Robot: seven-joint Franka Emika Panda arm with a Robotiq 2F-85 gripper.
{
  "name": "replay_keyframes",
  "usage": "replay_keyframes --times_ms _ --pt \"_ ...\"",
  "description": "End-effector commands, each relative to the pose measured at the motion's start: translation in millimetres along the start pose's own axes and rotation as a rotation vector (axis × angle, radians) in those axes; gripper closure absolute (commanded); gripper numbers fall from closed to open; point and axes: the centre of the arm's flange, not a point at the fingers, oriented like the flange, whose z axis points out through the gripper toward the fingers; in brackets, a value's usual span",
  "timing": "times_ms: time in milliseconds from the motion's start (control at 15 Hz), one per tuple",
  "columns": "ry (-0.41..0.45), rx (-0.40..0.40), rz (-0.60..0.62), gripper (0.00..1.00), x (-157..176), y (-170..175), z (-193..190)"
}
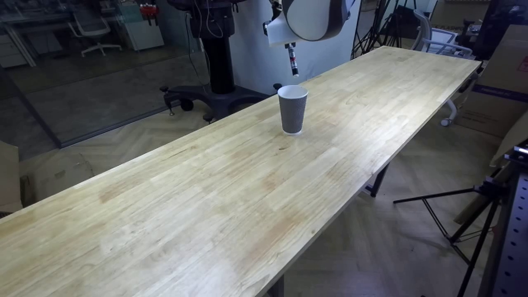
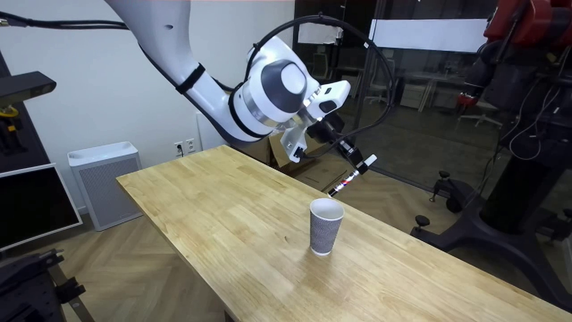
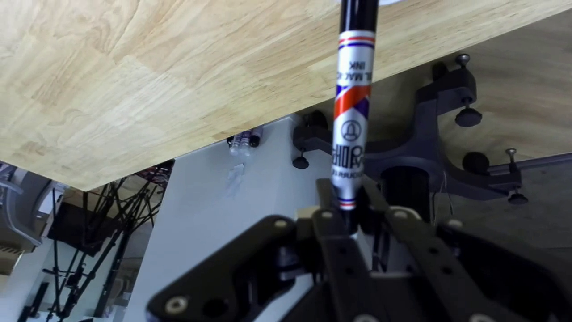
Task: Put the marker in the cup
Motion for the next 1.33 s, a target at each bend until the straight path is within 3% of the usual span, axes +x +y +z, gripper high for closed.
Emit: replay_keyframes --times_ms 0,467,533,667,1133,1267 --pt "0.015 -0.004 0.057 0.96 -19 13 -6" --pt "0.002 -0.012 0.119 0.96 -30 26 3" --pt "-0.006 -0.015 0.117 0.57 -30 26 5" --pt "-0.014 -0.018 0.112 0.53 -30 26 8" --pt "-0.029 -0.007 0.082 0.04 -33 22 13" --pt "-0.035 0.0 0.079 0.0 -34 23 12"
